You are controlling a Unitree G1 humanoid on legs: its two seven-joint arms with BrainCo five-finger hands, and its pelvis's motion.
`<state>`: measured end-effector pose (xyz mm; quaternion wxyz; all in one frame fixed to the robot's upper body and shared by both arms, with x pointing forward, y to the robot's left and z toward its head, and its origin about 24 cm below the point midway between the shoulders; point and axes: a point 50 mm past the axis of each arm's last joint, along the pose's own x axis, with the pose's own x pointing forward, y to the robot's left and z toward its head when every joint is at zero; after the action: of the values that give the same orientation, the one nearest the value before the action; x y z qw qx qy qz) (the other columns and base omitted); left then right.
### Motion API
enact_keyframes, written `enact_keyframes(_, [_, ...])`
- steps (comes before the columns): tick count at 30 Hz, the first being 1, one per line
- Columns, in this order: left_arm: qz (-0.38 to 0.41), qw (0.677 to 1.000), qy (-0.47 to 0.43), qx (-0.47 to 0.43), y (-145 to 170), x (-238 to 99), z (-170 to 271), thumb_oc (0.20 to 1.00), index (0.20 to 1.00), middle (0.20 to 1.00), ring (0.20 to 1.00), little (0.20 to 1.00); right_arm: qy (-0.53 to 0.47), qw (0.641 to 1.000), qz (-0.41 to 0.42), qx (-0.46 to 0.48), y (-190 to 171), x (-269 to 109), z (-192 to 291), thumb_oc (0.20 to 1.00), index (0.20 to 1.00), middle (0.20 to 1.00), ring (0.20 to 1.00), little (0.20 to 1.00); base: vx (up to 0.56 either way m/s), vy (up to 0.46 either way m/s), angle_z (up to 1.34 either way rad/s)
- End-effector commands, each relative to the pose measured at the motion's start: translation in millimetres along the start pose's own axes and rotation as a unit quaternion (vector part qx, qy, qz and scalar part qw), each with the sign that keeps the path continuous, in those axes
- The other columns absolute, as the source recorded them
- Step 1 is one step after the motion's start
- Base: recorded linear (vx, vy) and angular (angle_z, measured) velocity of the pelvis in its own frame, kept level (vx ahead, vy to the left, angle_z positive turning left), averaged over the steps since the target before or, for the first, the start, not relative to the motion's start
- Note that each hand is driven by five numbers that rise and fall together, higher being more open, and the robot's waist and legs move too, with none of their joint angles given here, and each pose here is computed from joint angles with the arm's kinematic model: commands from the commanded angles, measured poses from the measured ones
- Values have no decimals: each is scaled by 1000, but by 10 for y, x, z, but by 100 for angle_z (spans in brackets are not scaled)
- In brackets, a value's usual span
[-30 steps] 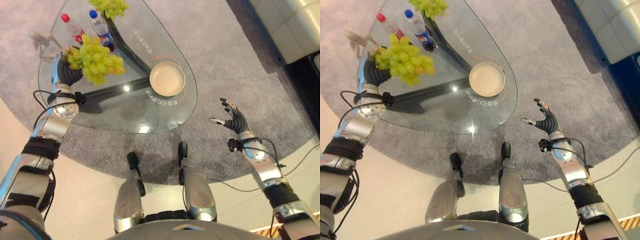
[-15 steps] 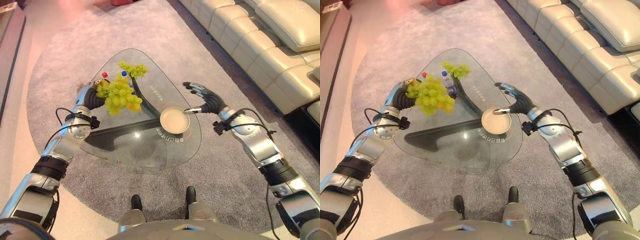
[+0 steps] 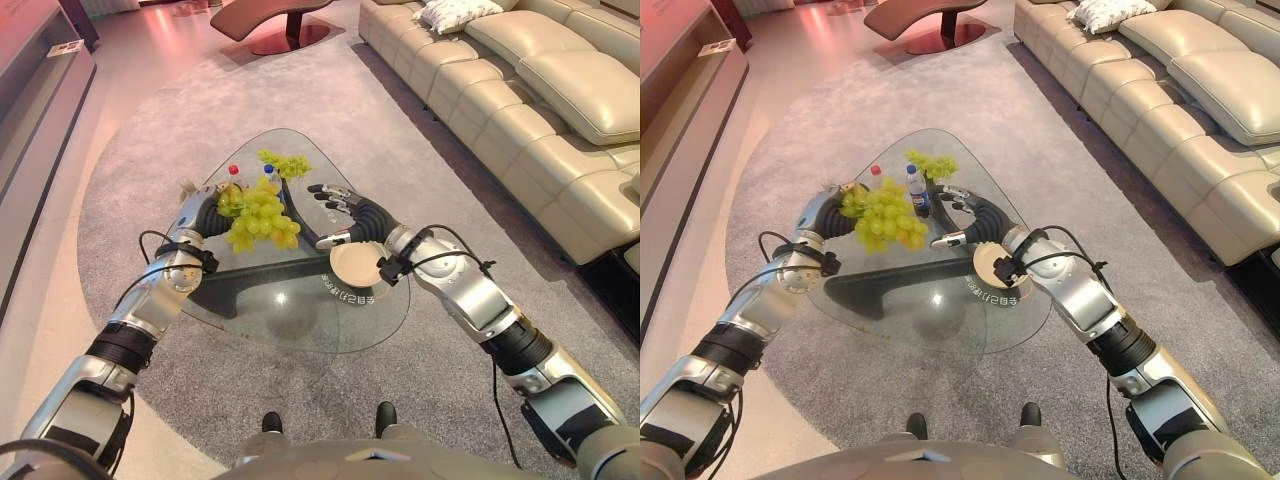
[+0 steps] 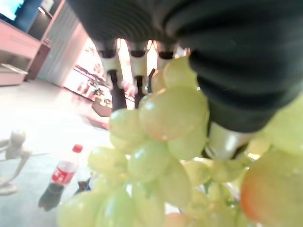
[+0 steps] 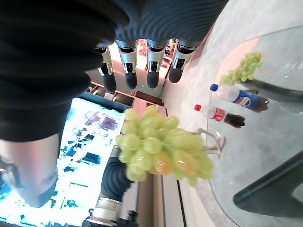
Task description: Pick up fruits into the plate
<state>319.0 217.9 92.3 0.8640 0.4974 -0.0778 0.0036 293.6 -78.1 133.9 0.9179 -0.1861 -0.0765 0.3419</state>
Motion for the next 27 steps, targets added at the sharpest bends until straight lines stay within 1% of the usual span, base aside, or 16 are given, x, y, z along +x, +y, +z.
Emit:
enact_keyframes(1, [61, 996, -60, 23, 224, 131, 256, 200, 200, 200, 200, 200, -72, 997, 1, 4, 24, 124, 351, 1000, 1000, 1000, 1000, 1000, 0, 0, 0])
enact_keyframes(7, [65, 995, -68, 28, 143, 95, 325, 200, 200, 200, 200, 200, -76, 996, -30, 18, 41, 119, 346, 1000, 1000, 1000, 1000, 1000, -18, -1, 0])
enact_keyframes(15, [75, 993, -90, 3, 80, 64, 473, 200, 200, 200, 200, 200, -94, 994, -53, 33, 69, 121, 406, 1000, 1000, 1000, 1000, 1000, 0, 0, 0])
enact_keyframes(21, [93, 989, -111, -5, 129, 87, 606, 200, 200, 200, 200, 200, -90, 993, -51, 51, 89, 147, 428, 1000, 1000, 1000, 1000, 1000, 0, 0, 0])
enact_keyframes(27, [115, 984, -133, -10, 191, 114, 730, 200, 200, 200, 200, 200, -79, 992, -19, 94, 206, 166, 395, 1000, 1000, 1000, 1000, 1000, 0, 0, 0])
